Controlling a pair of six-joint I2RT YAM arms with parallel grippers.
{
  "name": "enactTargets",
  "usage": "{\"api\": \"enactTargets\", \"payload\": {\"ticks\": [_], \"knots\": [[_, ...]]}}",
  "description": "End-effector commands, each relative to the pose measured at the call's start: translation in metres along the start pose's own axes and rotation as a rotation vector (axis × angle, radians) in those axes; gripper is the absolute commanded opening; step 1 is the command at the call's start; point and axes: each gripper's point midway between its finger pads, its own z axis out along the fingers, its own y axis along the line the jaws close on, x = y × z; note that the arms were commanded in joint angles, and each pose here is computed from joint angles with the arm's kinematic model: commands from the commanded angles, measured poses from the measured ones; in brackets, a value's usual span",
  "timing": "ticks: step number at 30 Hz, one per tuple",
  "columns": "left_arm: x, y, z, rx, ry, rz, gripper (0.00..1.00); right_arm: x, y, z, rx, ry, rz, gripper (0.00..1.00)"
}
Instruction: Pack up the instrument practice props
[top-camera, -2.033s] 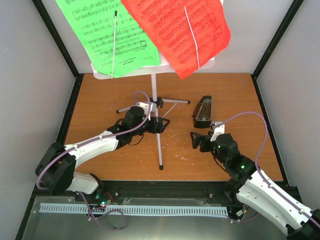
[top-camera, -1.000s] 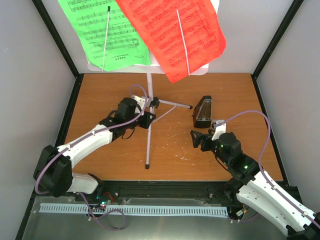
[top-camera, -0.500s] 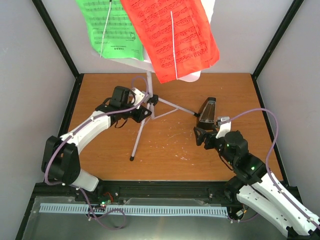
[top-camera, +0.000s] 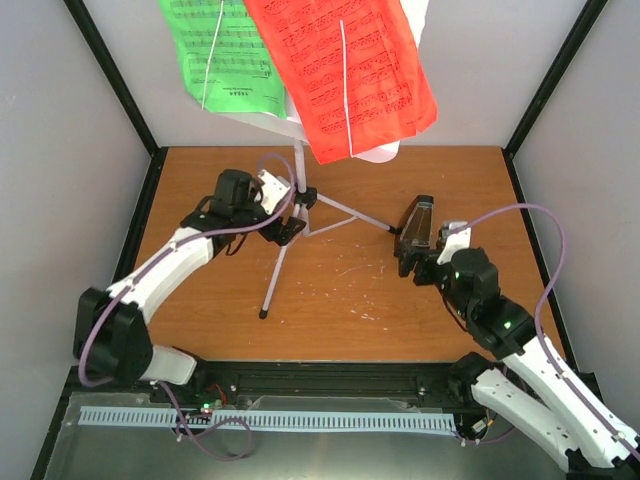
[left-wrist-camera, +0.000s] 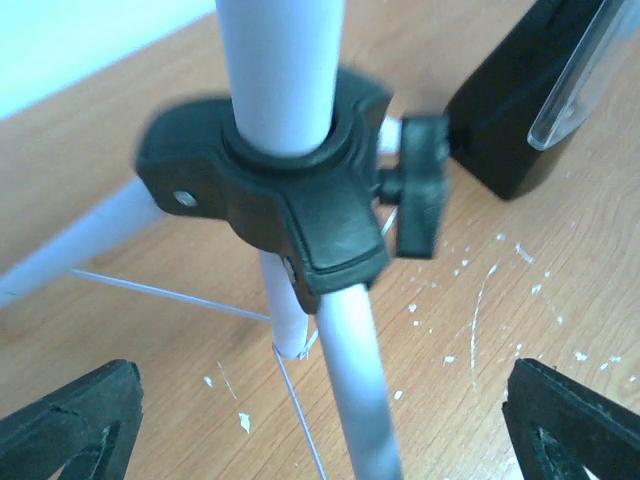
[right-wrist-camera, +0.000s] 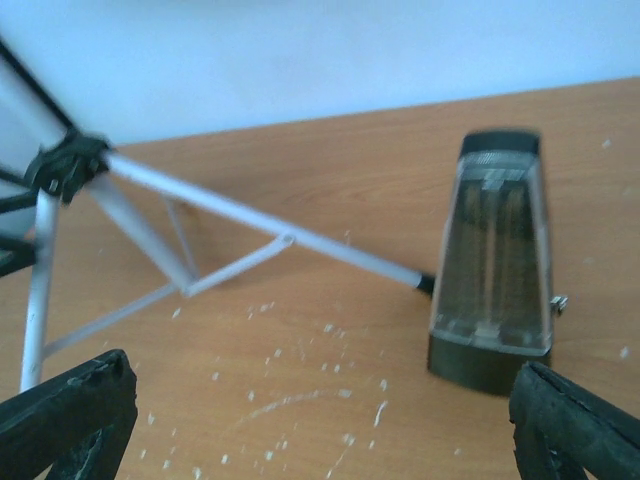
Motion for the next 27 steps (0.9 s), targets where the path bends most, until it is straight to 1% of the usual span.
{"api": "enactTargets", "payload": {"ticks": [1, 4, 7, 11, 15, 18, 21, 22, 24, 26, 27], "knots": [[-0.046, -0.007, -0.055, -0.063, -0.21, 0.02, 0.99, -0.038, -0.002, 0.004, 0.008, -0.014, -0.008, 1.0], [-0.053, -0.021, -0.083, -0.042, -0.303, -0.057, 0.99, -0.057, -0.014, 0.016, 0.012, 0.007, 0.046, 1.0], [-0.052, -0.037, -0.112, -0.011, -0.397, -0.106, 0.99, -0.078, -0.028, 0.019, 0.025, -0.017, 0.11, 1.0], [-0.055, -0.048, -0.145, 0.001, -0.458, -0.207, 0.99, -0.123, -0.029, 0.003, -0.012, -0.116, 0.17, 1.0], [-0.073, -0.065, -0.177, 0.071, -0.522, -0.269, 0.99, -0.179, -0.009, -0.038, -0.072, -0.279, 0.232, 1.0], [-0.09, -0.074, -0.195, 0.115, -0.531, -0.295, 0.99, -0.219, 0.019, -0.076, -0.207, -0.414, 0.264, 1.0], [-0.109, -0.08, -0.212, 0.141, -0.539, -0.322, 1.0, -0.245, 0.055, -0.106, -0.405, -0.49, 0.253, 1.0], [-0.112, -0.079, -0.216, 0.14, -0.542, -0.334, 1.0, -0.249, 0.069, -0.113, -0.491, -0.489, 0.238, 1.0], [-0.115, -0.079, -0.22, 0.14, -0.55, -0.351, 0.99, -0.25, 0.099, -0.124, -0.675, -0.447, 0.208, 1.0], [-0.119, -0.087, -0.228, 0.176, -0.58, -0.338, 1.0, -0.25, 0.117, -0.134, -0.782, -0.405, 0.158, 1.0], [-0.122, -0.091, -0.234, 0.2, -0.601, -0.34, 1.0, -0.251, 0.121, -0.136, -0.793, -0.39, 0.147, 1.0]]}}
